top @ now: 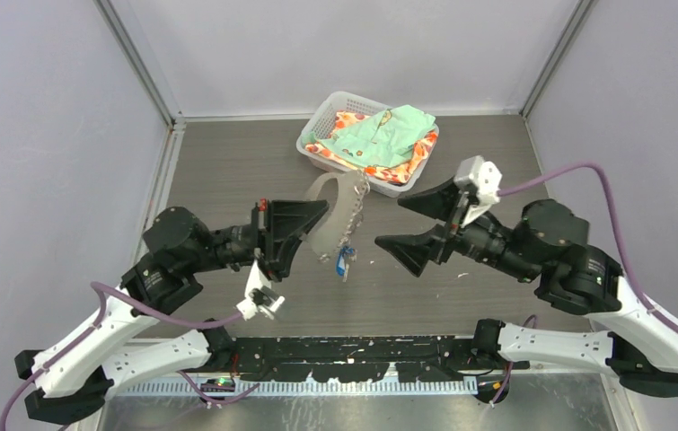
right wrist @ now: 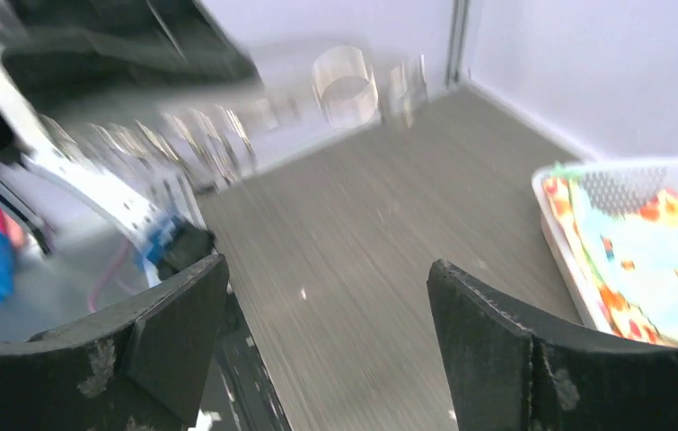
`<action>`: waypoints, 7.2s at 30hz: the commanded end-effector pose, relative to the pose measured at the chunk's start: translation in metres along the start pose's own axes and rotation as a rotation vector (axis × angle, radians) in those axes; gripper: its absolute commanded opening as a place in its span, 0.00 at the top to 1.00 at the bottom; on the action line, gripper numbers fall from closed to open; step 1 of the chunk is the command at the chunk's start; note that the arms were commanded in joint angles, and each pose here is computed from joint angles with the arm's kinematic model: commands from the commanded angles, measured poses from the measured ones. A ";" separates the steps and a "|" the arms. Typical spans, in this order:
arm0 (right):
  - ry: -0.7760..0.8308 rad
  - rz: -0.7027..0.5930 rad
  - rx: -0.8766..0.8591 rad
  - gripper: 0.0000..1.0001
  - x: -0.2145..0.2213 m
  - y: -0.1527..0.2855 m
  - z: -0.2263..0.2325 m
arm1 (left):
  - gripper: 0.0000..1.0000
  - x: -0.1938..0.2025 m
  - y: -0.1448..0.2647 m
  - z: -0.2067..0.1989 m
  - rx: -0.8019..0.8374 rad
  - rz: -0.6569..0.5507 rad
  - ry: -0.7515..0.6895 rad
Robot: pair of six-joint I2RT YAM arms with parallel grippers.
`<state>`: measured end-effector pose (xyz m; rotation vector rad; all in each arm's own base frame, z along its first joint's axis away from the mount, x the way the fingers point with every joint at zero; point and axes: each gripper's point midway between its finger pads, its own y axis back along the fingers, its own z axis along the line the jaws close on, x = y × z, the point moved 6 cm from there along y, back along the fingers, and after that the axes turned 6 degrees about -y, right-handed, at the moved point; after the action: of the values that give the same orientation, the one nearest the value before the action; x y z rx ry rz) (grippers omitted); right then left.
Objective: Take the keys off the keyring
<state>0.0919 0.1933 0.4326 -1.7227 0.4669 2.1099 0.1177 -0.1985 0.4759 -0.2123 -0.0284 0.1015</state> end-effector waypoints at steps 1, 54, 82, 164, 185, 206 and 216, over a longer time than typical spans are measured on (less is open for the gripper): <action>-0.085 -0.251 -0.161 0.12 -0.051 0.007 0.024 | 1.00 0.006 -0.002 -0.031 0.187 0.052 -0.150; -0.658 0.201 -0.490 0.84 -0.013 -0.063 -0.010 | 1.00 -0.013 -0.012 -0.050 0.191 0.009 -0.369; -0.486 -0.637 -0.205 0.99 -0.077 -0.039 -0.053 | 0.00 -0.011 0.013 -0.061 -0.404 0.190 1.516; -0.356 -0.464 -0.200 0.39 0.001 -0.056 -0.026 | 0.99 0.041 -0.053 0.006 -0.235 0.454 1.491; -0.057 -0.605 -0.087 0.30 0.019 -0.059 -0.033 | 1.00 0.014 -0.062 0.034 -0.249 0.211 1.649; -0.012 -0.747 -0.090 0.50 -0.008 -0.070 -0.030 | 1.00 0.017 -0.065 0.029 -0.269 0.222 1.686; 0.006 -0.582 -0.322 0.97 -0.009 -0.051 0.019 | 1.00 0.046 -0.046 0.020 -0.549 0.341 1.566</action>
<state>0.1393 0.2503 0.4118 -1.6468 -0.2003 1.7680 0.1595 -0.2598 0.4779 -0.5298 1.6894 0.2750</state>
